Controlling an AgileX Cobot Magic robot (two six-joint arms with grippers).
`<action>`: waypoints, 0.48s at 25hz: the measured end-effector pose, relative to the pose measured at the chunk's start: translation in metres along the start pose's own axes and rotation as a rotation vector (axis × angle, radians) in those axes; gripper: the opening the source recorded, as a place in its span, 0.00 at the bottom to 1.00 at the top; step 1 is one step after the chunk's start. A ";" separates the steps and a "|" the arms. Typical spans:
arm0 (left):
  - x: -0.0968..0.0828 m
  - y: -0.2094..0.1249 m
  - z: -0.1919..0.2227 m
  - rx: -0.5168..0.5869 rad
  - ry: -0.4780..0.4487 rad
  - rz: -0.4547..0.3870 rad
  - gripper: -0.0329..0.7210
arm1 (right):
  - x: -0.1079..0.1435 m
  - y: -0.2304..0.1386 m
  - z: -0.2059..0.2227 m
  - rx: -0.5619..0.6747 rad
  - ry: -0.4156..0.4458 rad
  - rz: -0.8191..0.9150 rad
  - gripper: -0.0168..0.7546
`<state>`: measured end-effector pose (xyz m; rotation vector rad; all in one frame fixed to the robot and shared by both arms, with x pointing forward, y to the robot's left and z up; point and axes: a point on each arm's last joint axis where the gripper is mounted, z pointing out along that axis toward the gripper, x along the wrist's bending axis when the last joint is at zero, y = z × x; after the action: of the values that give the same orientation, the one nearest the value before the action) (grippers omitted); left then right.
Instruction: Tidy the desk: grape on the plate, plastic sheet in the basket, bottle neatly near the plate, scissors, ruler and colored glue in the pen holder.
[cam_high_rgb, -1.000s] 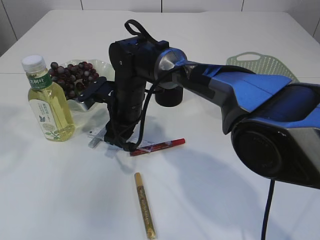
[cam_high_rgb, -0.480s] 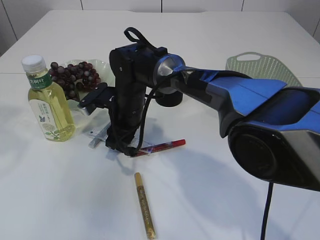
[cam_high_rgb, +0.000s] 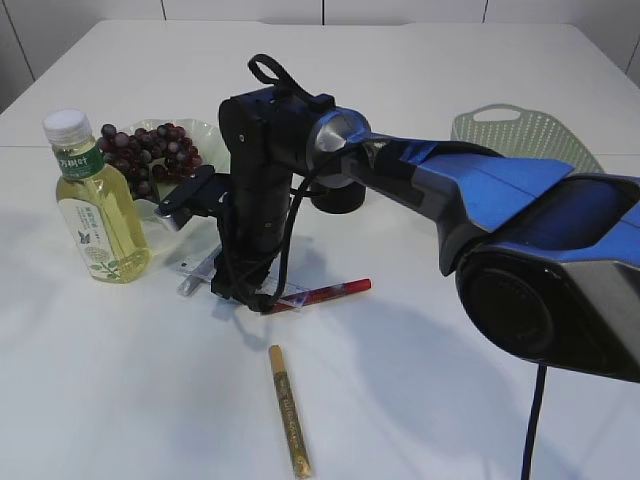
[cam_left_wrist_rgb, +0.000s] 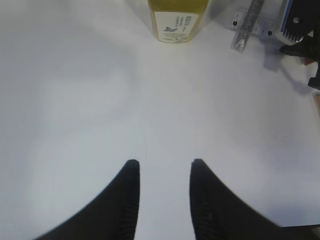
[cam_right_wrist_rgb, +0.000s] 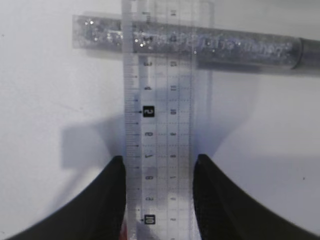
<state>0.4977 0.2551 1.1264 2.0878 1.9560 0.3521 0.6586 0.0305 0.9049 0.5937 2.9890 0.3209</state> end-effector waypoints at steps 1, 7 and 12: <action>0.000 0.000 0.000 0.000 0.000 0.000 0.37 | 0.000 0.000 0.000 0.000 0.000 0.000 0.48; 0.000 0.000 0.000 0.000 0.000 0.000 0.37 | 0.000 0.000 0.000 0.000 -0.004 -0.001 0.43; 0.000 0.000 0.000 0.000 0.000 0.000 0.37 | -0.001 0.000 0.000 -0.001 -0.007 -0.002 0.42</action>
<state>0.4977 0.2551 1.1264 2.0878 1.9560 0.3521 0.6592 0.0304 0.9049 0.5907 2.9824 0.3203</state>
